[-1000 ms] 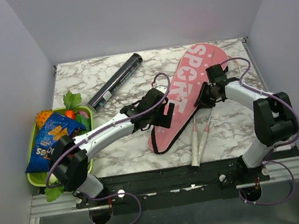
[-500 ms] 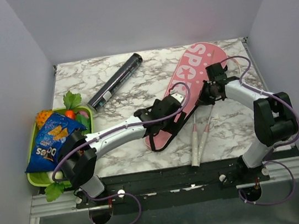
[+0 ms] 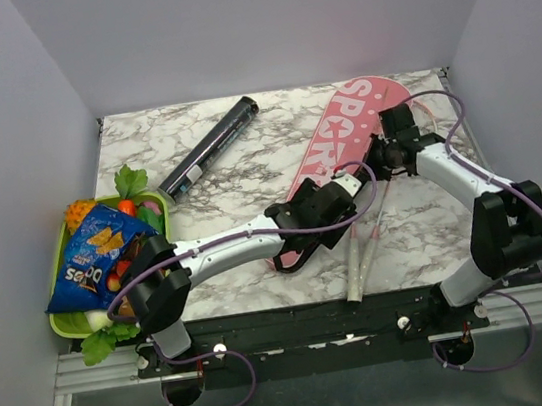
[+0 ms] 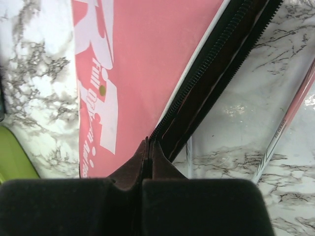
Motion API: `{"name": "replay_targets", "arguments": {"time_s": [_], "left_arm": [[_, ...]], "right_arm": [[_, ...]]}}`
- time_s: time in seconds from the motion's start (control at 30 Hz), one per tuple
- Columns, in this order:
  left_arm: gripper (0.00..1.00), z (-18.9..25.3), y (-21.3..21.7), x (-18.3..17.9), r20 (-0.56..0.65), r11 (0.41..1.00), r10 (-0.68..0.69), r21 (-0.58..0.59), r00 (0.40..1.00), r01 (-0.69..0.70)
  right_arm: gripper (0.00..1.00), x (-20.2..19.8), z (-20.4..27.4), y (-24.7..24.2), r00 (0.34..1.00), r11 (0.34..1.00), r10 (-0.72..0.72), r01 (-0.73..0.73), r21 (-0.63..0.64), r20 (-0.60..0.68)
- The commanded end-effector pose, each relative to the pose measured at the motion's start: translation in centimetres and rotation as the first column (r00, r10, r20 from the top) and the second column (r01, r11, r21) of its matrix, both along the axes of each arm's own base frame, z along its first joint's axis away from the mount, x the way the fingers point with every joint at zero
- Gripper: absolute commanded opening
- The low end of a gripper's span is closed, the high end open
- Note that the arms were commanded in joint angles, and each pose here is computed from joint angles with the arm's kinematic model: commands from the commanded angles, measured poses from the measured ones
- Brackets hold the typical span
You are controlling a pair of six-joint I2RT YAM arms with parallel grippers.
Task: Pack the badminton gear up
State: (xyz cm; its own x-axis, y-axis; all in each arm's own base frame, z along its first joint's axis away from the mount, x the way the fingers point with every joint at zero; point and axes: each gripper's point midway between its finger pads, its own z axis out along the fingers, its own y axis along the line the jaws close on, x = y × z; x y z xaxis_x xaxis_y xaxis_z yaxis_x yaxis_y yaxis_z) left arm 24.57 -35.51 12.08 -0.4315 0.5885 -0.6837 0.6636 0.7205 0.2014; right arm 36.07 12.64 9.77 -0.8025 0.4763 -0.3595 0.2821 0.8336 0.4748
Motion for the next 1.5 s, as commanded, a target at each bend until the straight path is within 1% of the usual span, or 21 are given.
{"name": "replay_targets", "arguments": {"time_s": [0.0, 0.13, 0.4, 0.63, 0.7, 0.73, 0.8, 0.83, 0.9, 0.93, 1.1, 1.17, 1.23, 1.27, 1.3, 1.33, 1.37, 1.47], "left_arm": [[0.99, 1.1, -0.9, 0.9, 0.064, 1.000, 0.007, -0.003, 0.998, -0.007], [0.99, 0.7, -1.3, 0.8, 0.070, 1.000, -0.003, 0.011, 0.998, 0.002], [0.99, -0.7, -0.6, 1.0, 0.090, 0.999, 0.026, 0.041, 0.996, -0.030], [0.98, -1.6, -0.2, 1.4, 0.106, 0.996, 0.045, 0.069, 0.993, -0.053], [0.90, -2.3, -0.1, 1.5, 0.102, 0.995, 0.041, 0.087, 0.994, -0.050], [0.80, -2.5, 0.0, 1.4, 0.101, 0.995, 0.036, 0.093, 0.994, -0.046], [0.64, -2.7, -0.2, 1.4, 0.101, 0.995, 0.028, 0.087, 0.995, -0.037], [0.43, -2.7, -0.1, 1.5, 0.103, 0.995, 0.026, 0.089, 0.994, -0.035], [0.20, -2.7, -0.2, 1.7, 0.105, 0.995, 0.029, 0.088, 0.994, -0.039], [0.00, -2.6, -0.2, 1.7, 0.107, 0.996, 0.029, 0.086, 0.994, -0.038], [0.00, -2.0, 0.0, 2.4, 0.128, 0.995, 0.028, 0.088, 0.991, -0.040], [0.00, -1.9, 0.6, 2.9, 0.135, 0.993, 0.045, 0.107, 0.990, -0.059], [0.00, -1.2, 1.3, 4.2, 0.131, 0.989, 0.090, 0.102, 0.987, -0.103], [0.00, -1.2, 2.0, 4.4, 0.116, 0.986, 0.104, 0.118, 0.988, -0.117], [0.00, -0.8, 2.8, 5.5, 0.111, 0.982, 0.141, 0.107, 0.984, -0.153], [0.00, -0.7, 3.0, 5.7, 0.092, 0.983, 0.155, 0.088, 0.984, -0.163], [0.00, 0.0, 3.8, 6.3, 0.085, 0.981, 0.177, 0.066, 0.980, -0.183], [0.00, 1.2, 6.1, 8.1, 0.051, 0.968, 0.249, 0.003, 0.967, -0.249]], "right_arm": [[0.00, 0.3, 3.6, 0.6, 0.996, 0.999, 0.037, -0.040, 0.034, 0.083], [0.01, 0.0, 4.6, 0.9, 0.994, 0.997, 0.046, -0.052, 0.052, 0.099], [0.01, -0.8, 6.9, 1.6, 0.988, 0.993, 0.061, -0.074, 0.089, 0.141], [0.01, -2.0, 7.6, 1.6, 0.987, 0.992, 0.067, -0.081, 0.093, 0.148], [0.01, -2.2, 7.6, 1.5, 0.987, 0.992, 0.068, -0.082, 0.094, 0.146], [0.01, -2.4, 7.6, 1.5, 0.987, 0.992, 0.068, -0.082, 0.094, 0.148], [0.01, -2.8, 7.4, 1.4, 0.988, 0.993, 0.066, -0.079, 0.091, 0.142], [0.01, -2.9, 7.5, 1.3, 0.987, 0.993, 0.065, -0.078, 0.089, 0.145], [0.00, -3.2, 7.0, 1.1, 0.989, 0.994, 0.063, -0.075, 0.084, 0.136], [0.01, -3.2, 7.0, 1.1, 0.989, 0.994, 0.060, -0.072, 0.083, 0.136], [0.00, -3.5, 6.3, 1.0, 0.990, 0.994, 0.066, -0.075, 0.077, 0.121], [0.01, -3.4, 6.3, 1.2, 0.990, 0.993, 0.073, -0.083, 0.079, 0.120], [0.01, -3.2, 6.4, 1.1, 0.990, 0.993, 0.075, -0.084, 0.078, 0.120], [0.11, -2.9, 7.0, 1.3, 0.988, 0.993, 0.078, -0.088, 0.080, 0.130], [0.18, -2.8, 7.1, 1.3, 0.989, 0.993, 0.079, -0.090, 0.082, 0.126], [0.25, -2.9, 7.4, 1.4, 0.988, 0.992, 0.087, -0.098, 0.082, 0.127], [0.35, -2.6, 8.1, 1.4, 0.986, 0.991, 0.090, -0.102, 0.082, 0.143], [0.47, -2.4, 9.6, 1.2, 0.980, 0.993, 0.087, -0.101, 0.069, 0.181]]}}
